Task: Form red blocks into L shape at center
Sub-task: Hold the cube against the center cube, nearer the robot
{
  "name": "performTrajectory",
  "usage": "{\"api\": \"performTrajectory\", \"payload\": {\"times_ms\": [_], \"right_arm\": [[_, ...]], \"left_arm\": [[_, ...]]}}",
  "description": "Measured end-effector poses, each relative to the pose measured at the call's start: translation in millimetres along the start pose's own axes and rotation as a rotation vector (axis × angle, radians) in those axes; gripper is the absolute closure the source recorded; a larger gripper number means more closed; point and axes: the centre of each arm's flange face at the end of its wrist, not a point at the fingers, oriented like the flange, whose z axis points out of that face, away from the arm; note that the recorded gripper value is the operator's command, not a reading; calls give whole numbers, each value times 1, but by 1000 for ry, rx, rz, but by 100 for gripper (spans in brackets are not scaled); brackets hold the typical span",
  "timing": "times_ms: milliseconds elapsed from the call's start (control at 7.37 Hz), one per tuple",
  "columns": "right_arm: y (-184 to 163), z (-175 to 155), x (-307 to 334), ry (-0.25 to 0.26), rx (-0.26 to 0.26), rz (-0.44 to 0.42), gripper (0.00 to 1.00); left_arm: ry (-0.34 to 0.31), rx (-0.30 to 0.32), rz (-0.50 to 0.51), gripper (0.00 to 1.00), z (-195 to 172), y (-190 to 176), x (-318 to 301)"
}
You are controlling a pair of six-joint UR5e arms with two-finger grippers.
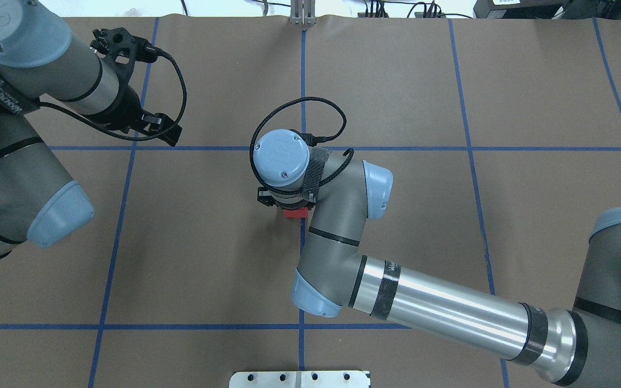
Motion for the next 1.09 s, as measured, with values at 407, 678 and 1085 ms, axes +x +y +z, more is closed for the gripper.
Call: {"api": "performTrajectory", "payload": {"times_ms": [407, 678, 1085], "right_arm": [[1, 0, -1, -1, 0, -4, 76], [1, 0, -1, -1, 1, -4, 0], [2, -1, -2, -2, 2, 0, 0]], "left_arm": [[-1, 0, 0, 0, 0, 0, 0], [-1, 0, 0, 0, 0, 0, -1], [-1, -1, 0, 0, 0, 0, -1]]}}
